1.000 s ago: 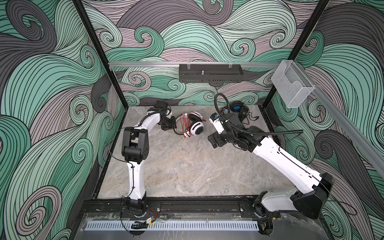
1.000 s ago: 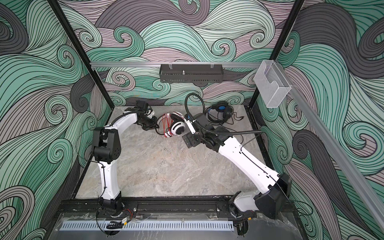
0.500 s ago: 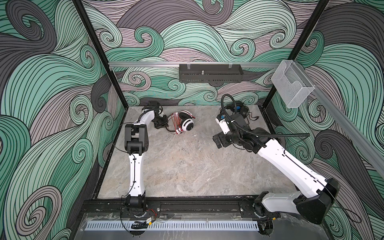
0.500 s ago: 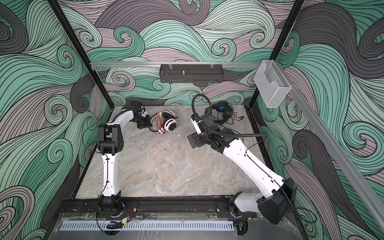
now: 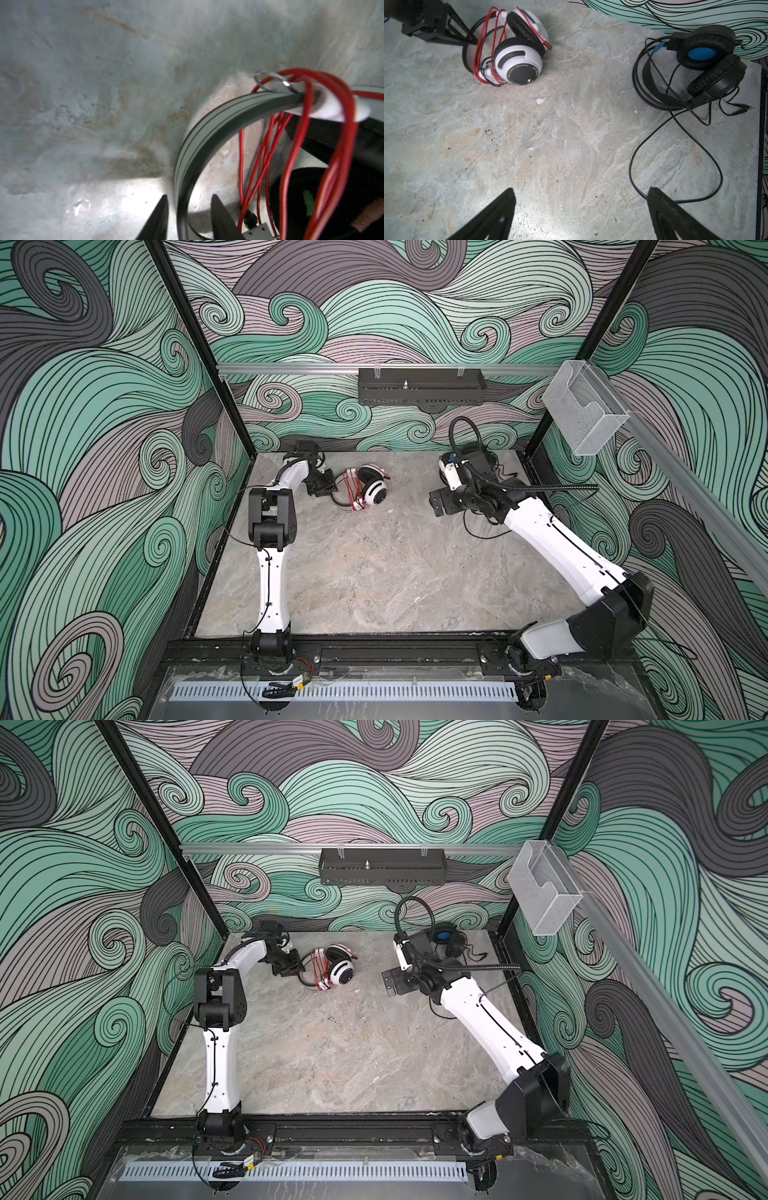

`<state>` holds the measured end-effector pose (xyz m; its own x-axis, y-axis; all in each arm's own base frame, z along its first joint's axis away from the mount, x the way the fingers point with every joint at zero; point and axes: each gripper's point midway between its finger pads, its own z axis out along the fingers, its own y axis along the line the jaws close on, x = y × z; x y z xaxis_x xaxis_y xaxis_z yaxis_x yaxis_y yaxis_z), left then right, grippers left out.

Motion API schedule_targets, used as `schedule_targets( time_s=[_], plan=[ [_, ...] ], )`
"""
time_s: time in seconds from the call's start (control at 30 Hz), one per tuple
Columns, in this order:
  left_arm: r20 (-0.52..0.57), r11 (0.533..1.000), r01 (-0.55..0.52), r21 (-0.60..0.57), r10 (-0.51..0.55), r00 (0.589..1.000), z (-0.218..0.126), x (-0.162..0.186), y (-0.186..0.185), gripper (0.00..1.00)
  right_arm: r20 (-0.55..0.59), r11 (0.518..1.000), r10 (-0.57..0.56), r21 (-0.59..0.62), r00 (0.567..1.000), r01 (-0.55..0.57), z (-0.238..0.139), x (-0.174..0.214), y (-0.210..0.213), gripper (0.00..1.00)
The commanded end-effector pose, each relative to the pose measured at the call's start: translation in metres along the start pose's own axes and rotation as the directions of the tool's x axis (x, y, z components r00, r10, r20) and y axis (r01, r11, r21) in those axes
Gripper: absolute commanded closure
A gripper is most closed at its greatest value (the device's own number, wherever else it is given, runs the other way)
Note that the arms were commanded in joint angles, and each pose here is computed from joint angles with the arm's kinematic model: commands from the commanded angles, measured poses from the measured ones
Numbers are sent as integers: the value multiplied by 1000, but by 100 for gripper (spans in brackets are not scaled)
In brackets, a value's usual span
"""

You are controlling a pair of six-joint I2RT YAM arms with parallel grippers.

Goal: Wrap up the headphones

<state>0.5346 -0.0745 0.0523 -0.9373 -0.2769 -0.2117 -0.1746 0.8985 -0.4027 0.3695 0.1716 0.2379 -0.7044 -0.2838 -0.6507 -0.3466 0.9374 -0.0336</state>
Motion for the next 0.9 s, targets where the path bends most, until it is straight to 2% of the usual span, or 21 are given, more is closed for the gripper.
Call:
schedule_targets(
  time_s=[0.0, 0.17, 0.3, 0.33, 0.37, 0.53, 0.6, 0.7, 0.87],
  plan=[
    [78, 999, -25, 29, 22, 997, -49, -12, -16, 53, 38, 997, 64, 29, 997, -65, 14, -23, -15, 0],
    [97, 999, -41, -6, 41, 994, -85, 11, -15, 48, -50, 993, 53, 110, 997, -48, 69, -19, -43, 1],
    [84, 998, -49, -27, 51, 995, -108, 54, -14, 46, -126, 985, 86, 162, 988, -65, 112, -9, -73, 2],
    [86, 998, -57, -20, 59, 995, -114, 66, -17, 39, -137, 983, 91, 173, 986, -67, 121, -9, -81, 3],
    [84, 998, -61, -11, 62, 995, -118, 77, -19, 34, -143, 981, 91, 184, 986, -64, 126, -10, -86, 3],
    [68, 991, -101, 90, 95, 993, -130, 141, -50, 33, -172, 974, 66, 226, 983, -26, 158, -18, -106, 3],
    [66, 981, -109, 160, 100, 993, -131, 161, -67, 33, -170, 970, 38, 244, 985, 5, 166, -27, -111, 3],
    [59, 966, -154, 207, 145, 988, -132, 187, -90, 30, -182, 962, -5, 266, 983, 54, 179, -36, -120, 3],
    [28, 952, -187, 241, 186, 982, -138, 212, -110, 30, -184, 971, 51, 240, 982, -6, 209, -42, -137, 3]
  ],
)
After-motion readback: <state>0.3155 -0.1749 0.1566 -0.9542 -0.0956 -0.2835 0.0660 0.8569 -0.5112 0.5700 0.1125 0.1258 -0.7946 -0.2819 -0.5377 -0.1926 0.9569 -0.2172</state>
